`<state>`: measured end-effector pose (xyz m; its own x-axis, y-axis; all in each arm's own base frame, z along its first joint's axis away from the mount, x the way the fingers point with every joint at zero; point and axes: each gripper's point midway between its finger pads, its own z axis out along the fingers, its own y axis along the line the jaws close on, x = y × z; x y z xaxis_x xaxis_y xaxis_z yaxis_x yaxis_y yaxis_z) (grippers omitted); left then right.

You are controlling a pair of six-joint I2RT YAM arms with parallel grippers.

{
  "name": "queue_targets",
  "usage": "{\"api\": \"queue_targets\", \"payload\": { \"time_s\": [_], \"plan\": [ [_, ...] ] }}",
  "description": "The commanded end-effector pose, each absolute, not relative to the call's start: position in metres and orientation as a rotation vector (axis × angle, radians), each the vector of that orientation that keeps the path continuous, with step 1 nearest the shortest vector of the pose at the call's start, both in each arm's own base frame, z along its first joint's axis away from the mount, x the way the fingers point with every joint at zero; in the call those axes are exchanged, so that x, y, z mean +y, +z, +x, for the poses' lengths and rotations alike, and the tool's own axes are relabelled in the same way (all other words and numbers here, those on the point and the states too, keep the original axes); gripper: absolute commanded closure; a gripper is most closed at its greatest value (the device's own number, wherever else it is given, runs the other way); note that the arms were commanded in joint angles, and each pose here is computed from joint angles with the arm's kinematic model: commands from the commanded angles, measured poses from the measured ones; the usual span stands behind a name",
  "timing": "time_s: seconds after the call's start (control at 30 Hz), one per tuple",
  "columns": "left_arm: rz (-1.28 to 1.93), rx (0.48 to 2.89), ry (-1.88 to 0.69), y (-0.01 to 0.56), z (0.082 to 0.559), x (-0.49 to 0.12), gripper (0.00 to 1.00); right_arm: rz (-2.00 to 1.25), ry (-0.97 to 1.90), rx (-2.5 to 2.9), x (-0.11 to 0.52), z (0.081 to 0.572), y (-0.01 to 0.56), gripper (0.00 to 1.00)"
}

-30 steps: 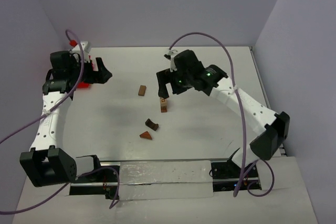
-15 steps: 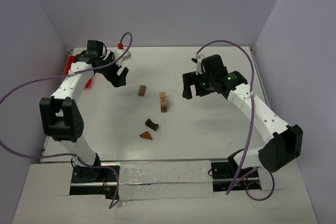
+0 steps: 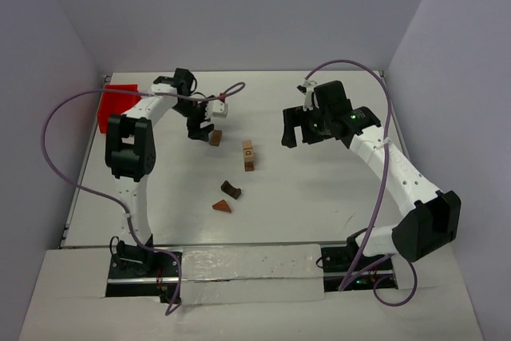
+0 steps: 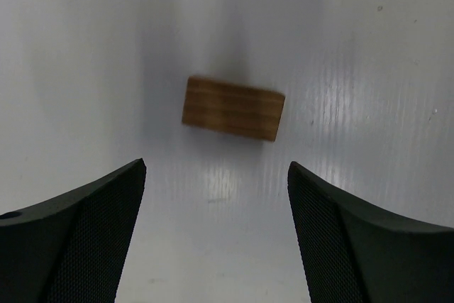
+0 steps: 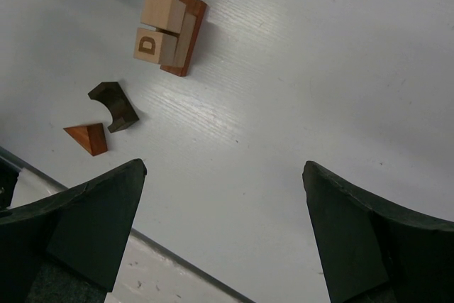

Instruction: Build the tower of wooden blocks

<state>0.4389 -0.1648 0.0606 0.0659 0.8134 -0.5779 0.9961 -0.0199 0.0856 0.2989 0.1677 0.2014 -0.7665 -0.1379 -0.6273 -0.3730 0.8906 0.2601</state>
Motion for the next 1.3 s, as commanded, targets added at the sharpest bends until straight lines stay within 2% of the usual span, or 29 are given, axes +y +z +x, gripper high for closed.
{"api": "queue_targets", "payload": {
  "time_s": [0.0, 0.43, 0.57, 0.67, 0.87, 0.97, 1.13, 1.27],
  "plan": [
    [1.994, 1.617, -0.597, 0.054, 0.434, -0.193, 0.13, -0.386, 0.503, 2.423, 0.168, 0.303, 0.201, 0.0],
    [2.097, 1.639, -0.649, 0.013, 0.419, -0.197, 0.13, -0.38, 0.517, 2.462, 0.168, 0.31, 0.192, 0.0],
    [2.116, 1.653, -0.663, 0.006, 0.414, -0.195, 0.18, -0.376, 0.52, 2.47, 0.168, 0.311, 0.191, 0.0],
    [2.116, 1.658, -0.686, 0.009, 0.409, -0.196, 0.37, -0.373, 0.519, 2.47, 0.168, 0.311, 0.191, 0.0],
    [1.995, 1.649, -0.709, 0.051, 0.401, -0.211, 0.56, -0.372, 0.521, 2.455, 0.168, 0.309, 0.196, 0.0],
    [1.89, 1.721, -0.725, 0.083, 0.396, -0.22, 0.67, -0.367, 0.514, 2.436, 0.165, 0.309, 0.201, 0.0],
    [1.587, 1.903, -0.743, 0.154, 0.385, -0.234, 0.81, -0.352, 0.507, 2.421, 0.161, 0.309, 0.206, 0.0],
    [1.483, 1.869, -0.731, 0.201, 0.358, -0.245, 0.81, -0.342, 0.507, 2.414, 0.159, 0.311, 0.208, 0.0]
  ]
}}
